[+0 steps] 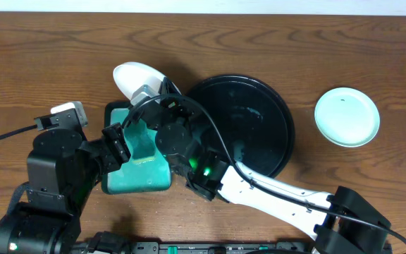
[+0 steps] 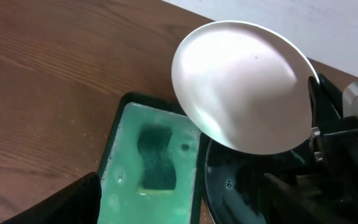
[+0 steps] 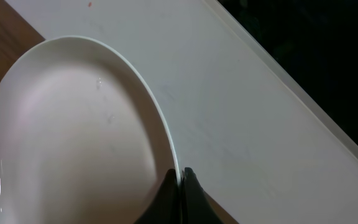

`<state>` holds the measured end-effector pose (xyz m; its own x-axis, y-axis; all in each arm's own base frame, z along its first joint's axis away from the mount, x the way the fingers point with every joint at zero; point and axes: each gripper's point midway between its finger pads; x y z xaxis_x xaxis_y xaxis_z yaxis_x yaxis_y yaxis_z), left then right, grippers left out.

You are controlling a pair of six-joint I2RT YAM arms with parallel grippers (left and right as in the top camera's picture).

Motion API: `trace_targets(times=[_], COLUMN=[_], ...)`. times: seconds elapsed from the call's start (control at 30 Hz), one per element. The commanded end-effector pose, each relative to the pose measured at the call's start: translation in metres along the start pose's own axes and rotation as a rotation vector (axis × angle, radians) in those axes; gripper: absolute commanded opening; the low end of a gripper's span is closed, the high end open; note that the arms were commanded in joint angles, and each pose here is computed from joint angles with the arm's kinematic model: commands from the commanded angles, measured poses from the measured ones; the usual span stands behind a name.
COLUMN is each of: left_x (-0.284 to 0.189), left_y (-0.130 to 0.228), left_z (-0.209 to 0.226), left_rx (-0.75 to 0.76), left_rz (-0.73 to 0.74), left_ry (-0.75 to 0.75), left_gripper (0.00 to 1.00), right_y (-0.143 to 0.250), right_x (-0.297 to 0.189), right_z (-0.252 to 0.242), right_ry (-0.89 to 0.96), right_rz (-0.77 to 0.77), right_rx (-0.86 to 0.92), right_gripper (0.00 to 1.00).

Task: Clean dirty plates on tray and stack at the side
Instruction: 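Carry the white plate right and stack it on the green plates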

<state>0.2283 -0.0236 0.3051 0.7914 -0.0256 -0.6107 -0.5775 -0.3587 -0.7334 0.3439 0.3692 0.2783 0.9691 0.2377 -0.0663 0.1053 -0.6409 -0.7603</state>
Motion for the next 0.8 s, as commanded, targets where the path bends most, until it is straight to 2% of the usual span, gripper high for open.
trace_targets(times=[0.0, 0.13, 0.3, 0.37, 0.4, 0.43, 0.53, 0.6, 0.7, 0.77], left_x=[-0.004, -0.004, -0.004, -0.004, -0.004, -0.004, -0.004, -0.004, -0.004, -0.004], left_y=[-0.006, -0.006, -0.006, -0.006, -0.006, -0.006, -0.006, -0.006, -0.006, -0.006], left_z=[0.001, 0.001, 0.001, 0.001, 0.001, 0.001, 0.001, 0.001, 0.001, 0.001], left_rx=[0.010, 0.010, 0.010, 0.010, 0.010, 0.010, 0.010, 0.010, 0.010, 0.010], left_rz=[-0.019, -0.019, -0.019, -0.019, -0.019, -0.019, -0.019, -0.019, -0.019, -0.019], left_ry=[-0.008, -0.008, -0.008, -0.008, -0.008, -0.008, -0.008, -0.008, -0.008, -0.008], left_gripper=[0.81, 0.81, 0.81, 0.81, 0.81, 0.81, 0.81, 0.81, 0.81, 0.81], right_y=[-0.013, 0.002, 0.079, 0.101, 0.104, 0.103, 0.103, 0.118, 0.178, 0.233], right_x=[-0.008, 0.001, 0.028, 0.033, 0.033, 0.033, 0.028, 0.026, 0.017, -0.001], right_z=[-0.008, -0.007, -0.004, 0.004, 0.007, 0.006, -0.031, -0.072, -0.147, -0.191], right_ry=[0.014, -0.011, -0.101, -0.229, -0.362, -0.403, -0.540, -0.496, -0.282, -0.102], right_rz=[-0.021, 0.014, 0.247, 0.326, 0.349, 0.350, 0.352, 0.383, 0.515, 0.642], right_rx=[0.030, 0.092, 0.398, 0.539, 0.633, 0.664, 0.850, 0.954, 1.099, 1.191], right_gripper=[0.01, 0.01, 0.01, 0.01, 0.01, 0.01, 0.01, 0.01, 0.01, 0.01])
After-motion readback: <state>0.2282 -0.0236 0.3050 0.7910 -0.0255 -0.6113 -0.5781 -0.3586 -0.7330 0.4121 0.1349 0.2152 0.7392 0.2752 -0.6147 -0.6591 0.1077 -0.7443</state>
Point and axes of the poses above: each gripper's point midway between its finger pads, its own x axis out along the fingers, its own z axis along the line the jaws close on, y = z × x, and after that the axes turned 2 degrees about -x, right-handed
